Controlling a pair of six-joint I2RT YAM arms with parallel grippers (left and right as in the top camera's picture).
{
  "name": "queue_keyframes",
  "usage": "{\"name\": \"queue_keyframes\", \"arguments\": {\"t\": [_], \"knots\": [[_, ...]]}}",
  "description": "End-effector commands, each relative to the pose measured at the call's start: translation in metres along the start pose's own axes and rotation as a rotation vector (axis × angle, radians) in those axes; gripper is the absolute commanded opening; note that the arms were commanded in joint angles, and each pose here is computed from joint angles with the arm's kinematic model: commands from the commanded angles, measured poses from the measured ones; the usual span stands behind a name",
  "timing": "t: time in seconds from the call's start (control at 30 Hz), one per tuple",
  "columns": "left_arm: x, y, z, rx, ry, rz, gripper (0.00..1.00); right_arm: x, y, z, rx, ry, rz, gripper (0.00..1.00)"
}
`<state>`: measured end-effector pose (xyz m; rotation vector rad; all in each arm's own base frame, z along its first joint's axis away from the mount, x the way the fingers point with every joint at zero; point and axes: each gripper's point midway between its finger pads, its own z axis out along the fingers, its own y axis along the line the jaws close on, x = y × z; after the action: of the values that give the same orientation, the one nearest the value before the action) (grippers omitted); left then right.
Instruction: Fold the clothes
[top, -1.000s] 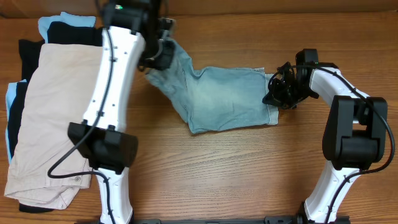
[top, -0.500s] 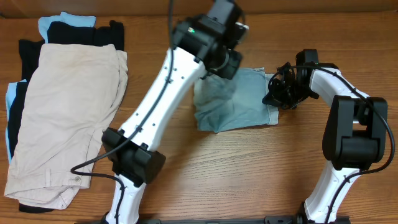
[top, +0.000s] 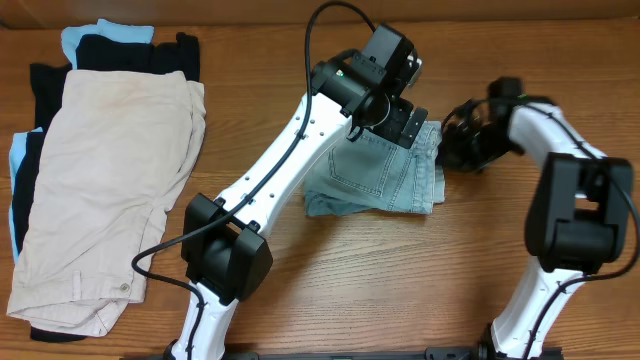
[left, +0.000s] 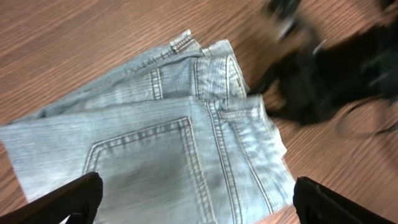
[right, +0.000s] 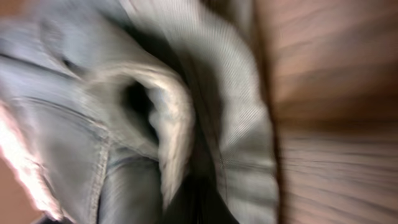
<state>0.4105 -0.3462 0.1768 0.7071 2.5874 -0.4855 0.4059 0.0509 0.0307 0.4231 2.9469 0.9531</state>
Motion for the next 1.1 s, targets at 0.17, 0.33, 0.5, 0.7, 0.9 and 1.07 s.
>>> {"name": "queue_keyframes", "arguments": {"t": [0.17,0.33,0.5,0.7,0.9,1.07], "knots": [[0.007,0.009,0.01,-0.024,0.025,-0.024,1.0,-0.053,0.043,-0.214,-0.017,-0.439,-0.106,0.13],[-0.004,0.038,-0.025,-0.057,0.018,-0.094,1.0,-0.033,0.03,-0.203,0.048,-0.347,-0.111,0.49],[-0.016,0.08,-0.083,-0.104,-0.019,-0.191,1.0,-0.015,0.018,-0.149,0.077,-0.201,-0.085,0.87],[-0.021,0.142,-0.123,-0.17,-0.076,-0.29,1.0,0.005,0.015,-0.081,0.077,-0.097,-0.122,1.0],[-0.007,0.19,-0.136,-0.218,-0.068,-0.387,1.0,0.018,0.008,-0.023,0.122,-0.076,-0.136,1.0],[0.003,0.202,-0.14,-0.232,-0.045,-0.418,1.0,0.022,-0.004,0.011,0.187,-0.112,-0.137,0.96]]}}
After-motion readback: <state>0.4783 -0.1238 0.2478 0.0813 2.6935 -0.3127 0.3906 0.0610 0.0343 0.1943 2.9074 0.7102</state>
